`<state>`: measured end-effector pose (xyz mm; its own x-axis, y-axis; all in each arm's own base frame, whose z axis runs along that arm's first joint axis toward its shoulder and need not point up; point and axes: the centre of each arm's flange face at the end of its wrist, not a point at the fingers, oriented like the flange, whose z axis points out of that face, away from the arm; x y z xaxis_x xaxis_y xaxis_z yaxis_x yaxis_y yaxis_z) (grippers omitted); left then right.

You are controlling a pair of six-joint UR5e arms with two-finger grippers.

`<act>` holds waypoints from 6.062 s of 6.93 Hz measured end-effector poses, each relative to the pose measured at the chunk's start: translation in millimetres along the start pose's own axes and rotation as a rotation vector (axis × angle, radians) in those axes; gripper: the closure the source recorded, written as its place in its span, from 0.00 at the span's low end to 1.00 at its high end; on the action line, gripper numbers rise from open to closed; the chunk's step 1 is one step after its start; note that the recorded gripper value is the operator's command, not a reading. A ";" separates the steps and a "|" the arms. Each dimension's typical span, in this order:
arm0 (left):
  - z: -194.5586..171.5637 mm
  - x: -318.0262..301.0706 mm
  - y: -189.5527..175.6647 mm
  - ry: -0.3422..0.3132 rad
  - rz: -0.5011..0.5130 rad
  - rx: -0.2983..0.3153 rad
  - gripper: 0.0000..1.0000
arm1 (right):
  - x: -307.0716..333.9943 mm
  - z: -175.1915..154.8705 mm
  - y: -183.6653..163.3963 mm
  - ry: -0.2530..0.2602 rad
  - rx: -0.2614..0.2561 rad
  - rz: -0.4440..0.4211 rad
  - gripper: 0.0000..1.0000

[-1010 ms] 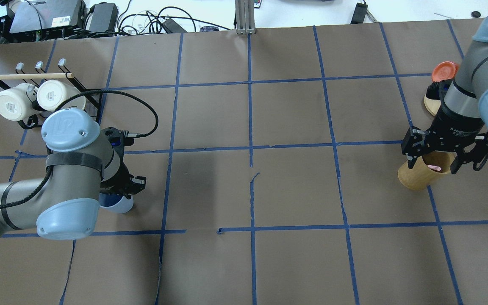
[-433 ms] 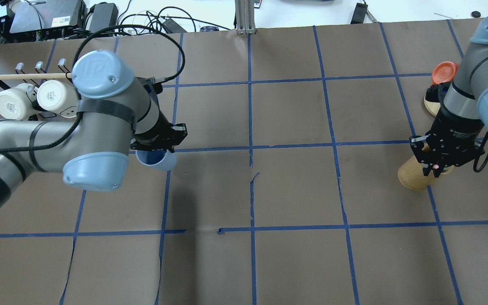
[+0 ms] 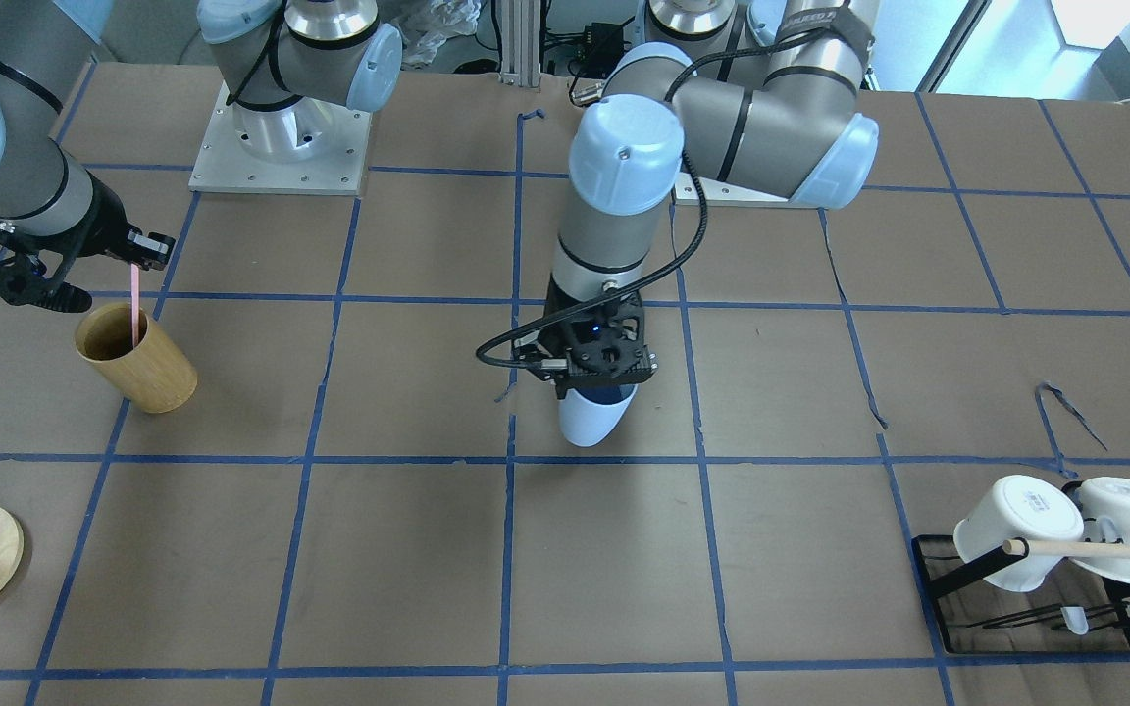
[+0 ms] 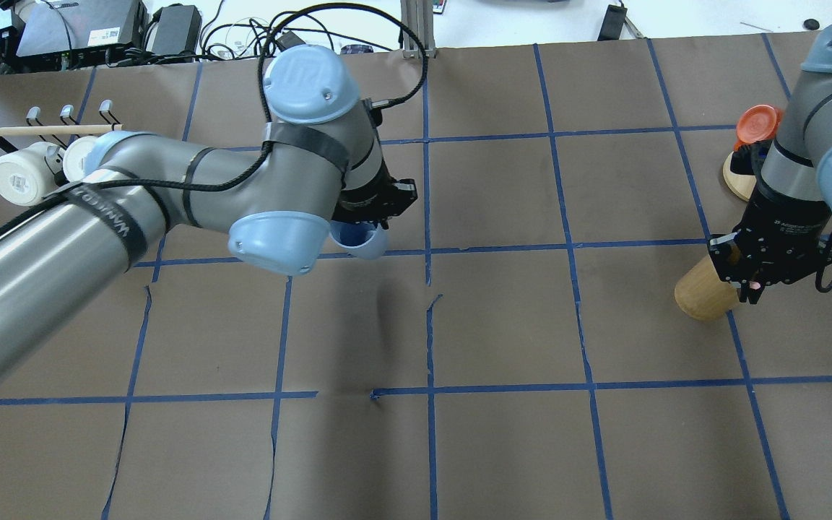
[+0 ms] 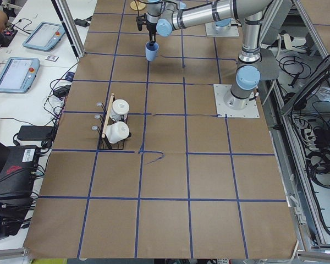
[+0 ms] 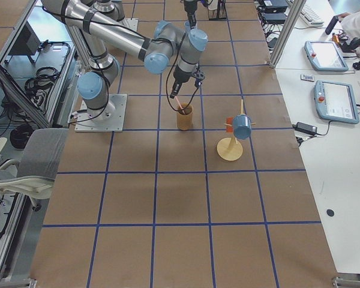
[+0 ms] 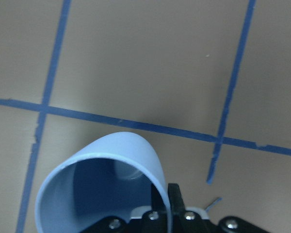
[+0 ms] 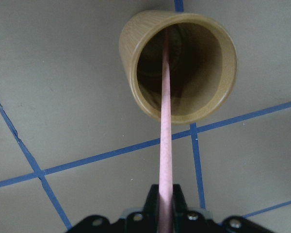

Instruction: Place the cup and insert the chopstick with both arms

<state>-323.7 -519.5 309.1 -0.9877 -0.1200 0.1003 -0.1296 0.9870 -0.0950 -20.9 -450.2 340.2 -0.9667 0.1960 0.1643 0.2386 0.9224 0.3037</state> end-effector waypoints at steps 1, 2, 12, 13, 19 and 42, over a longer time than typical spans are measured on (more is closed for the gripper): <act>16.0 27.5 -4.0 0.003 0.033 -0.011 1.00 | 2.5 -13.2 0.8 0.000 -0.005 -0.001 0.94; 34.5 47.3 -1.8 -0.012 0.062 -0.025 1.00 | 6.6 -36.2 3.3 -0.002 -0.007 -0.002 0.94; -114.8 -19.8 -3.5 -0.072 0.076 -0.056 0.00 | -68.9 -156.0 43.0 -0.294 0.000 -0.113 0.91; -146.8 -52.3 11.6 -0.096 0.069 -0.107 0.00 | -108.4 -158.9 42.2 -0.324 0.035 -0.114 0.91; -205.6 -170.4 8.9 -0.086 0.252 -0.085 0.00 | -303.5 -139.6 75.9 -0.430 0.042 0.018 0.94; -200.2 -165.7 1.9 -0.078 0.261 -0.063 0.00 | -127.3 -230.0 64.0 -0.175 0.422 -0.292 0.00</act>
<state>-142.7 -476.4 490.6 -0.9910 0.1335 0.0039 0.1331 0.9900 -0.0458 138.6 -492.7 554.6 -0.9968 -0.0693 -0.0399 -0.0652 0.9932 -0.0963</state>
